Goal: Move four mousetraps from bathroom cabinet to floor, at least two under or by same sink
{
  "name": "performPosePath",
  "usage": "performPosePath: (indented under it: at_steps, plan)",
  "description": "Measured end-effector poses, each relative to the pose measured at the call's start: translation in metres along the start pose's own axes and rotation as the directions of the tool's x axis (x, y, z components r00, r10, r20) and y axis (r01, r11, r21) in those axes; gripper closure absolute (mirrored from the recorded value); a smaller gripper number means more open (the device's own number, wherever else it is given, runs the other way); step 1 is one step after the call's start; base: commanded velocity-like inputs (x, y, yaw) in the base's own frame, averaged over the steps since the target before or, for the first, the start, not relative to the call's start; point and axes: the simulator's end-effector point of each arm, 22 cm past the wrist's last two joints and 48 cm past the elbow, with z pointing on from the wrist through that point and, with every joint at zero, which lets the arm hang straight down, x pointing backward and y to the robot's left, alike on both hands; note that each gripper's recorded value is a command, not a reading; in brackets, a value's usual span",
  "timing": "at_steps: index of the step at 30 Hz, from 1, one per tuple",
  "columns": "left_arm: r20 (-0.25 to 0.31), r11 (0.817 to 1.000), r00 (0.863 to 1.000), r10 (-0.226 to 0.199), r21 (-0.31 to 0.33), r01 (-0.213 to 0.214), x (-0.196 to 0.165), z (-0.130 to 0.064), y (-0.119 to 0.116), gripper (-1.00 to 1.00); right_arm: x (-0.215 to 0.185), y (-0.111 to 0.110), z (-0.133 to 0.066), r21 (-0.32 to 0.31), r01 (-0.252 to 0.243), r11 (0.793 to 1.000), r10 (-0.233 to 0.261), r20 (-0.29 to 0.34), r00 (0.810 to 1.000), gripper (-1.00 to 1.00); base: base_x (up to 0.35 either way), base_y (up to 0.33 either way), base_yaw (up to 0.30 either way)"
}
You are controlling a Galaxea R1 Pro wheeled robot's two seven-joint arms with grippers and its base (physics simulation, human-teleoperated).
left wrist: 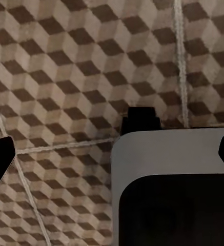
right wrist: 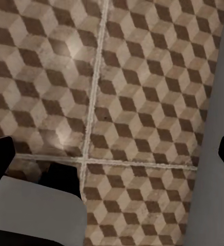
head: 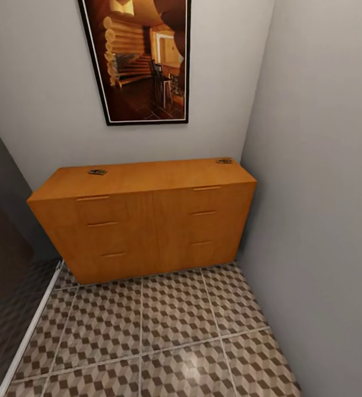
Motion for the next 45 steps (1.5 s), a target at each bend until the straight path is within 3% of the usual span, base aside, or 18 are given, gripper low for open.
performPosePath:
  at_steps: [10, 12, 19, 22, 25, 29, 31, 35, 38, 39, 42, 44, 45]
  plan:
    - [0.000, 1.000, 1.000, 0.000, 0.000, 0.000, 0.000, 0.000, 0.000, -1.00, 0.001, -0.002, 0.000, 0.003, -0.002, 1.000, 0.002, -0.001, 1.000, -1.00, 0.321, -0.006, 0.000]
    - [0.003, 1.000, 1.000, 0.002, 0.027, -0.002, 0.001, -0.001, -0.018, -1.00, 0.001, -0.001, 0.000, 0.001, 0.004, 1.000, -0.004, -0.002, 1.000, -1.00, 0.087, 0.000, 0.000]
    - [0.026, 0.999, 1.000, -0.003, 0.036, 0.002, -0.006, -0.001, -0.027, -1.00, 0.003, -0.003, 0.000, 0.007, 0.012, 1.000, -0.012, -0.013, 1.000, -1.00, 0.028, 0.000, 0.000]
    - [0.060, 0.999, 0.998, -0.003, 0.051, 0.000, -0.025, -0.003, -0.048, -1.00, -0.017, -0.009, 0.006, 0.021, 0.019, 1.000, -0.018, -0.006, 1.000, -1.00, 0.003, 0.000, 0.000]
    - [0.115, 0.999, 0.993, -0.007, 0.046, 0.002, -0.055, -0.005, -0.061, -1.00, -0.062, -0.018, 0.013, 0.034, 0.009, 0.999, -0.010, 0.048, 0.999, -1.00, 0.001, 0.000, 0.000]
    - [0.255, 1.000, 0.967, -0.020, 0.018, 0.016, -0.136, -0.020, -0.075, -1.00, -0.174, -0.025, 0.011, 0.032, -0.029, 0.999, 0.021, 0.212, 0.977, -1.00, 0.000, 0.000, 0.000]
    - [0.297, 1.000, 0.955, -0.026, 0.015, 0.022, -0.167, -0.027, -0.075, -1.00, -0.205, -0.029, 0.006, 0.031, -0.043, 0.999, 0.034, 0.254, 0.966, -1.00, 0.000, 0.000, 0.000]
    - [0.450, 0.999, 0.892, -0.043, 0.016, 0.040, -0.292, -0.068, -0.070, -1.00, -0.316, -0.069, -0.037, 0.050, -0.072, 0.996, 0.047, 0.388, 0.920, -1.00, 0.000, 0.000, 0.000]
    - [0.518, 0.999, 0.853, -0.055, 0.027, 0.047, -0.351, -0.097, -0.072, -1.00, -0.362, -0.089, -0.071, 0.054, -0.099, 0.994, 0.065, 0.445, 0.893, -1.00, 0.000, 0.000, 0.000]
    - [0.551, 0.998, 0.832, -0.061, 0.040, 0.046, -0.381, -0.115, -0.078, -1.00, -0.380, -0.100, -0.087, 0.057, -0.119, 0.991, 0.079, 0.466, 0.881, -1.00, 0.000, 0.000, 0.000]
    - [0.605, 0.997, 0.793, -0.070, 0.069, 0.036, -0.443, -0.158, -0.091, -1.00, -0.406, -0.119, -0.118, 0.066, -0.155, 0.986, 0.103, 0.493, 0.864, -1.00, 0.000, 0.000, 0.000]
    - [0.610, 0.994, 0.788, -0.082, 0.107, 0.020, -0.490, -0.198, -0.105, -1.00, -0.428, -0.136, -0.151, 0.085, -0.174, 0.981, 0.106, 0.516, 0.850, -1.00, 0.000, 0.000, 0.000]
    - [0.601, 0.993, 0.795, -0.084, 0.116, 0.018, -0.496, -0.204, -0.109, -1.00, -0.435, -0.141, -0.160, 0.092, -0.179, 0.980, 0.105, 0.525, 0.844, -1.00, 0.000, 0.000, 0.000]
